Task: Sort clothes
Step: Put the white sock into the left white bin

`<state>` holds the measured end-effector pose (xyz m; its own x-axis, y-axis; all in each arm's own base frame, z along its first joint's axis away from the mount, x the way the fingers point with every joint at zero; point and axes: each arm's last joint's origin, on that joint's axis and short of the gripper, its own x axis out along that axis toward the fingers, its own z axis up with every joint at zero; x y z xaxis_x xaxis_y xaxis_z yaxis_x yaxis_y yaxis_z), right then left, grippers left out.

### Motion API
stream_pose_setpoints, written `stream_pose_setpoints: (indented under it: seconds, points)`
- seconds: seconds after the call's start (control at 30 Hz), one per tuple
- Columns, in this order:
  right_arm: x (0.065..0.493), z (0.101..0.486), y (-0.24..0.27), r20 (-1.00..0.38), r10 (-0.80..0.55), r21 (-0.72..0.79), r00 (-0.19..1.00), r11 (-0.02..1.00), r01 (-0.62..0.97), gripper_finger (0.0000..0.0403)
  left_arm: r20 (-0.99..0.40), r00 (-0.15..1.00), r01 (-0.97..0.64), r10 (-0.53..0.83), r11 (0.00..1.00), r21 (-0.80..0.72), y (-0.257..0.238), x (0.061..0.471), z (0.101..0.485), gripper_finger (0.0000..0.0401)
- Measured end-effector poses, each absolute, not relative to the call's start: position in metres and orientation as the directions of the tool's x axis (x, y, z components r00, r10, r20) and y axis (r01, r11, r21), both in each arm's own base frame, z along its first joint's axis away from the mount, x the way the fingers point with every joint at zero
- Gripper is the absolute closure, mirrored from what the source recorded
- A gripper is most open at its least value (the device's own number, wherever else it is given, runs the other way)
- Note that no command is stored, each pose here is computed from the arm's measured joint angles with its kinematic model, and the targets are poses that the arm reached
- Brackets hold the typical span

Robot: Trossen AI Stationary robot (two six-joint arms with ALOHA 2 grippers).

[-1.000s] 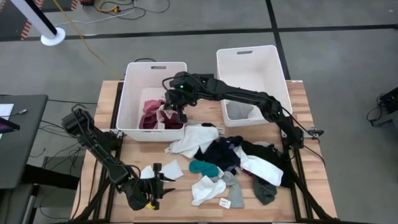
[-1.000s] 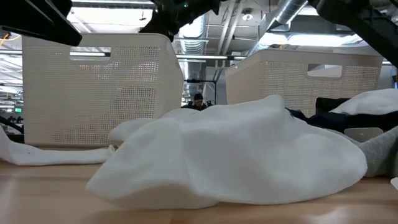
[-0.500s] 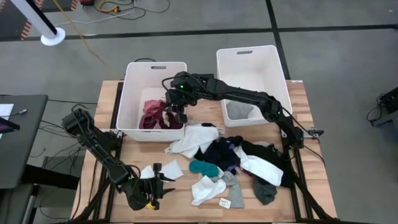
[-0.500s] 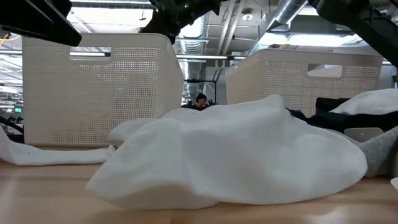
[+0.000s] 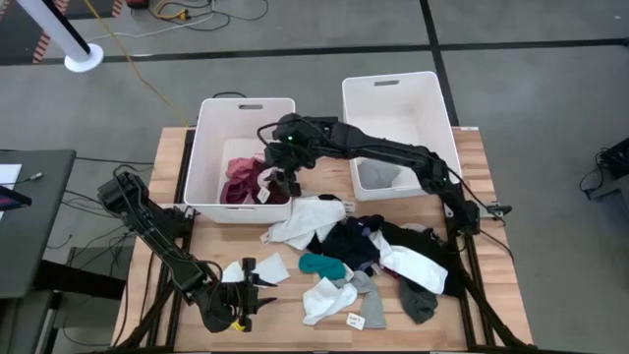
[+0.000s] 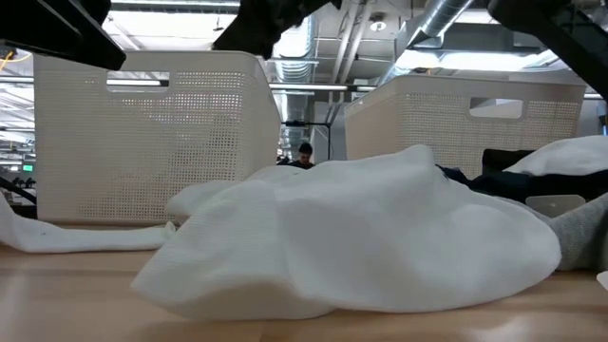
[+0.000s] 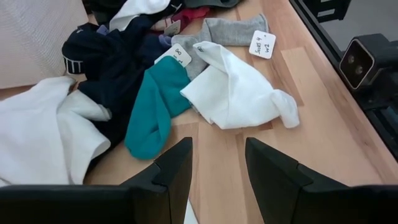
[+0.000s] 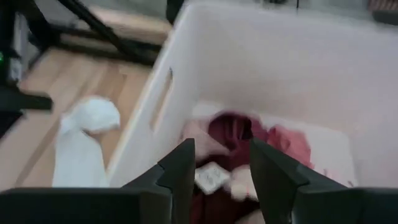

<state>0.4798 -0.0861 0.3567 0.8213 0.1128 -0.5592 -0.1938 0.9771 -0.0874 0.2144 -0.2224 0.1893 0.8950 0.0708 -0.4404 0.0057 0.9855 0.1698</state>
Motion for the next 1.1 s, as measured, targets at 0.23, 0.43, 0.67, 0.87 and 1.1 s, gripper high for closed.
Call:
stream_pose_setpoints:
  seconds: [0.23,0.43,0.67,0.87,1.1]
  points:
    - [0.454,0.400,-0.065,-0.497,0.133,-0.119,0.858,0.968,-0.219,0.0236,-0.424,0.903,0.017,0.067,0.981,0.192,-0.222,0.217,0.192,0.0257]
    - [0.425,0.438,-0.036,-0.444,0.179,-0.144,0.878,0.953,-0.267,0.0236,-0.420,0.905,0.019,0.066,0.981,0.194,-0.222,0.218,0.193,0.0257]
    - [0.387,0.463,0.004,-0.481,0.260,-0.141,0.837,0.920,-0.367,0.0236,-0.415,0.908,0.033,0.050,0.981,0.191,-0.223,0.218,0.194,0.0257]
    - [0.362,0.468,0.038,-0.559,0.333,-0.082,0.760,0.889,-0.450,0.0237,-0.388,0.920,0.123,-0.045,0.976,0.178,-0.228,0.221,0.200,0.0257]
    - [0.341,0.456,0.077,-0.696,0.395,0.048,0.600,0.859,-0.510,0.0237,-0.350,0.927,0.209,-0.134,0.960,0.187,-0.233,0.223,0.206,0.0257]
